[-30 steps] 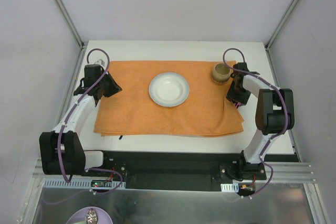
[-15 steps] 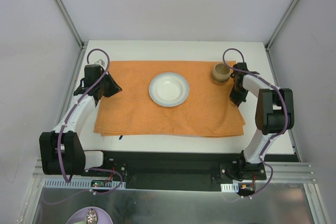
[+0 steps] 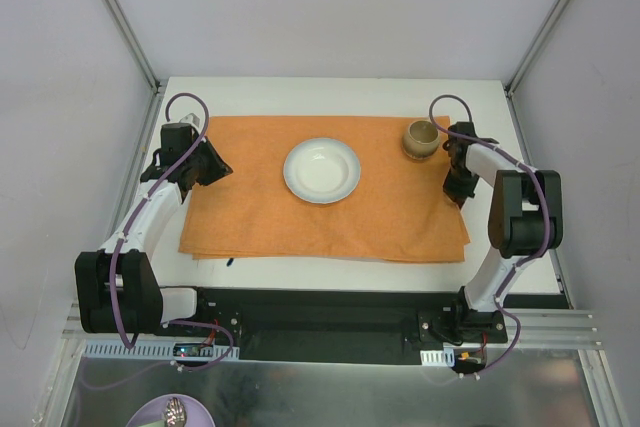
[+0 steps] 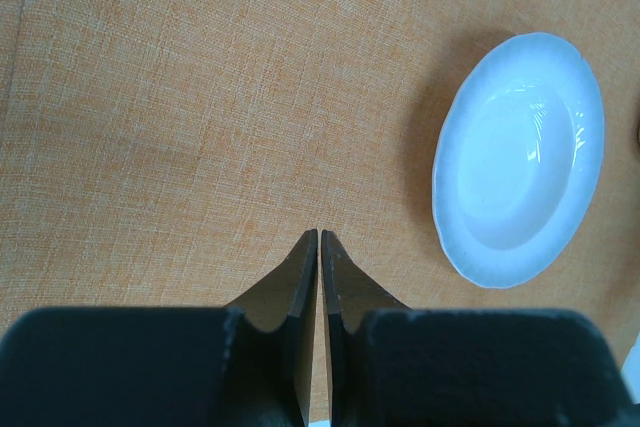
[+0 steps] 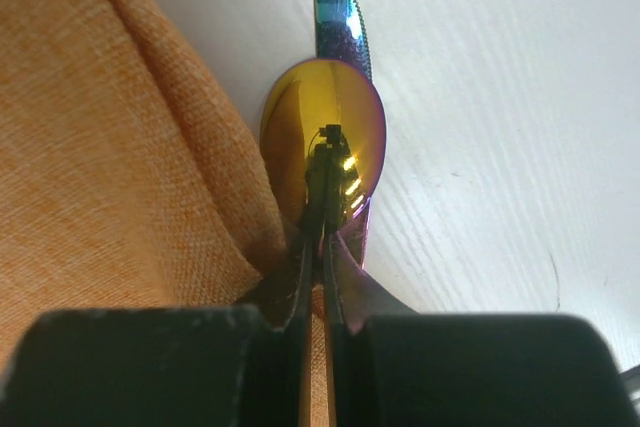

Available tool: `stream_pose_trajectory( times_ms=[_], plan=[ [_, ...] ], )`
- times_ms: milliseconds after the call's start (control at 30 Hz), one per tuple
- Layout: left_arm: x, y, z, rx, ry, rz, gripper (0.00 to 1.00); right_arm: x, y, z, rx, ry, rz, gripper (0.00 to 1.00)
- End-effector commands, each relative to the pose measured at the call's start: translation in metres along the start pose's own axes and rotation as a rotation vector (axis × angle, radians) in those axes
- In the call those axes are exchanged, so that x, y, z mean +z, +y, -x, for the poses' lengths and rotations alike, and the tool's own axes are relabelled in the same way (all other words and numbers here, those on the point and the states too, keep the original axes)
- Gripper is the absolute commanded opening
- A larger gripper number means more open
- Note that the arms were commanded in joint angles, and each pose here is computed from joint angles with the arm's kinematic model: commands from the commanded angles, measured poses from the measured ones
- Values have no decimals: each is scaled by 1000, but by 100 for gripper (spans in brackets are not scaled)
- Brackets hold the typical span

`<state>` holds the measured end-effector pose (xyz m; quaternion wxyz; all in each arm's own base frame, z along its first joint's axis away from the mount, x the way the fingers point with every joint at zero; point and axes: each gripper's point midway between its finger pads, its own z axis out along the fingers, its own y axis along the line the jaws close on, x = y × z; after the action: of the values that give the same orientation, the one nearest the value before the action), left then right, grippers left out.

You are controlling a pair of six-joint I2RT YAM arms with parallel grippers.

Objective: Set the dinner table for one person
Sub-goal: Pick up the spoon from the center of the board.

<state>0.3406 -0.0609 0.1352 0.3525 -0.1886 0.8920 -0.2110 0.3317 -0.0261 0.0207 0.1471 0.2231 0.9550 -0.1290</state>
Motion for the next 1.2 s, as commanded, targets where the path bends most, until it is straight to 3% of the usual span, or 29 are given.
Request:
stream_pose_trajectory(
  times_ms=[0, 267, 633, 767, 1000, 1167],
  plan=[
    [0, 2, 4, -8, -20, 12, 4, -7, -26, -6, 19, 17, -75, 1],
    [-1, 1, 5, -7, -24, 10, 4, -7, -36, -10, 20, 23, -112, 1],
    [-1, 1, 3, -12, -17, 5, 4, -11, -70, -4, 146, -4, -173, 1],
    [-1, 1, 3, -12, -16, 4, 4, -35, -78, 22, 197, -118, -177, 1],
    [-1, 0, 3, -15, -18, 4, 5, -123, -99, 91, 279, -465, -135, 1],
    [0, 1, 3, -19, -13, 7, 5, -175, -100, 116, 222, -636, -117, 1]
  ],
)
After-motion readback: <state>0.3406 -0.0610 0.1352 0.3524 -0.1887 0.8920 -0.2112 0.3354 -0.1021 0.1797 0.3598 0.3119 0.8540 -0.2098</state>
